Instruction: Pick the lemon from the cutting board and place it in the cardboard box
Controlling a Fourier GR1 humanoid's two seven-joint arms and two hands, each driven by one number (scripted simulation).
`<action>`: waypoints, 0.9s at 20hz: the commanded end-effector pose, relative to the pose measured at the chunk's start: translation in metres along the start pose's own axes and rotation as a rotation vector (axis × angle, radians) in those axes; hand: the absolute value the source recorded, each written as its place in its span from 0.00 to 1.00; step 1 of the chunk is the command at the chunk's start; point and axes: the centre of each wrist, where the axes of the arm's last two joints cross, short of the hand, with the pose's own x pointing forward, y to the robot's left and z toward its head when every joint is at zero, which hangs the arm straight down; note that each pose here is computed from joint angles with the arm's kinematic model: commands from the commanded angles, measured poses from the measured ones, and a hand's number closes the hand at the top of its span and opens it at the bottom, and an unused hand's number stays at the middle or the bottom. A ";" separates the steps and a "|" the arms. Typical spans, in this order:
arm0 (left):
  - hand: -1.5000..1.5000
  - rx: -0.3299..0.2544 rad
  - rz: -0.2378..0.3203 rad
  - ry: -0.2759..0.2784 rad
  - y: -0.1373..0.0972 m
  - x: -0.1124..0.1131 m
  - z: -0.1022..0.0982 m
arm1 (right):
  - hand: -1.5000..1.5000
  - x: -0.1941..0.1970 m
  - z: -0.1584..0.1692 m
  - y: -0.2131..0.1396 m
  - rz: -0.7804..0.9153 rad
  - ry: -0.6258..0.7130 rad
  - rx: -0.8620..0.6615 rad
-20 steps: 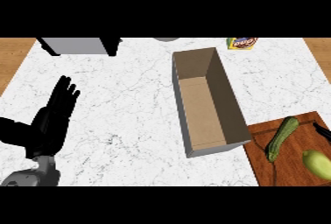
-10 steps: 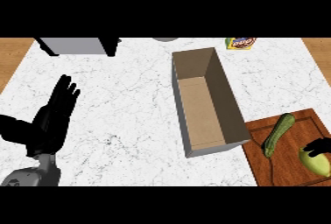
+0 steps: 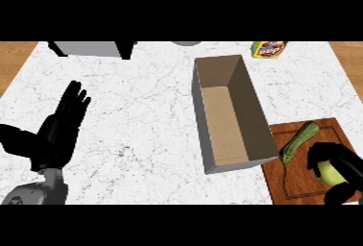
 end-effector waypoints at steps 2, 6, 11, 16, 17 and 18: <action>0.50 -0.034 -0.015 -0.010 -0.006 0.005 -0.004 | 1.00 0.036 -0.058 0.046 -0.008 0.039 -0.012; 0.50 -0.046 -0.008 -0.004 -0.010 0.004 -0.005 | 1.00 0.069 -0.104 0.049 0.046 0.032 -0.034; 0.50 -0.062 -0.002 0.030 -0.015 -0.004 -0.003 | 1.00 0.129 -0.166 0.054 0.107 -0.005 -0.078; 0.50 -0.071 -0.018 0.028 -0.015 -0.003 -0.006 | 1.00 0.211 -0.222 0.063 0.118 -0.003 -0.165; 0.50 -0.069 -0.008 0.033 -0.015 -0.001 -0.007 | 1.00 0.230 -0.233 0.065 0.095 0.012 -0.206; 0.50 -0.057 -0.014 0.028 -0.012 -0.002 -0.006 | 1.00 0.243 -0.237 0.066 0.035 0.049 -0.262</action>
